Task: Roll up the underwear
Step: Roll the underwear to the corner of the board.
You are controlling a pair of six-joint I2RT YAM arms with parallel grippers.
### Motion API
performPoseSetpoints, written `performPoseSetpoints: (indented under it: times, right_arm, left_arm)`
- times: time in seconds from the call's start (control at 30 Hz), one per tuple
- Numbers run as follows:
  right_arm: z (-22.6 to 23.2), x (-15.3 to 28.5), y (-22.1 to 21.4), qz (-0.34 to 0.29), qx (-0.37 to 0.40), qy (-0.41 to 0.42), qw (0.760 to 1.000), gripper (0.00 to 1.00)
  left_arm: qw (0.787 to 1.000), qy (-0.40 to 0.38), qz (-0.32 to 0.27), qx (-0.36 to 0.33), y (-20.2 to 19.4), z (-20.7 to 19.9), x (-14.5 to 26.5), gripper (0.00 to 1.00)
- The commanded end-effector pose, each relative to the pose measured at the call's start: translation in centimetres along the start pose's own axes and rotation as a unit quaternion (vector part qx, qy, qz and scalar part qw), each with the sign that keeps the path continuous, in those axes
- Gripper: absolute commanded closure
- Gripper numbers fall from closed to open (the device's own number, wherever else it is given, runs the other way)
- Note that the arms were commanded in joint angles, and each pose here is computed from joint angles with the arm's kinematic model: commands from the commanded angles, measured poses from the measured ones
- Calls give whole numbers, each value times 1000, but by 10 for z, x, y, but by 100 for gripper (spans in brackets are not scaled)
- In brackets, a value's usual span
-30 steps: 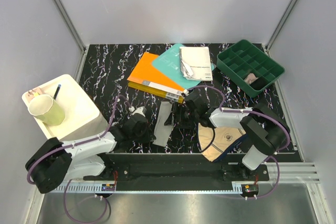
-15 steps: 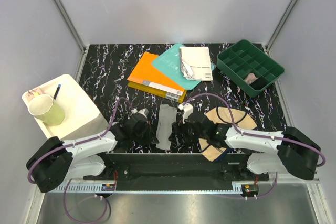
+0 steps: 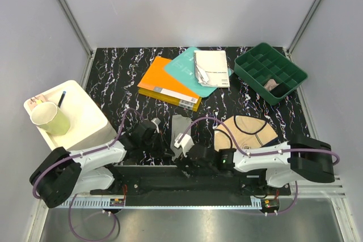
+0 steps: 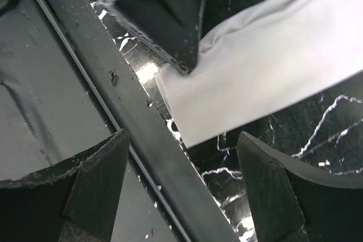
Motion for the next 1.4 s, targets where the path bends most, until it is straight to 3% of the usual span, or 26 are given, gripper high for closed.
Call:
performPoseSetpoints:
  times: [0.0, 0.33, 0.67, 0.77, 0.87, 0.9, 1.03, 1.37]
  right_arm:
    - [4, -9, 26, -46, 46, -45, 997, 16]
    - [33, -31, 16, -11, 126, -37, 991, 18]
    - [30, -42, -2, 42, 168, -103, 979, 23]
    - [30, -45, -6, 52, 177, -114, 976, 29]
    - [30, -47, -8, 58, 184, -125, 973, 41]
    - [29, -48, -10, 60, 187, -129, 972, 49]
    - [29, -48, -11, 63, 192, -138, 970, 63]
    - [34, -48, -11, 61, 196, -110, 972, 82]
  left_arm:
    - [999, -15, 29, 13, -3, 1, -2, 100]
    - [999, -6, 35, 18, 0, 9, -5, 100]
    - [999, -3, 50, 15, 0, 11, -6, 100]
    - [999, -3, 53, 12, 0, 10, -5, 100]
    - [999, -4, 53, 10, 1, 10, -5, 100]
    - [998, -3, 54, 11, 1, 10, -5, 100]
    - [998, -4, 58, 11, 0, 11, -4, 100]
    - [998, 1, 60, 6, -1, 15, -4, 100]
Point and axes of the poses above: each gripper's point midway between its finger pads, its own x axis back along the fingers, its own z axis along the line the jaws close on, y = z × x, the point moved 8 cm from there along x, back along the fingers, and after that the axes turned 13 degrees about x, right-handed, at the moved point
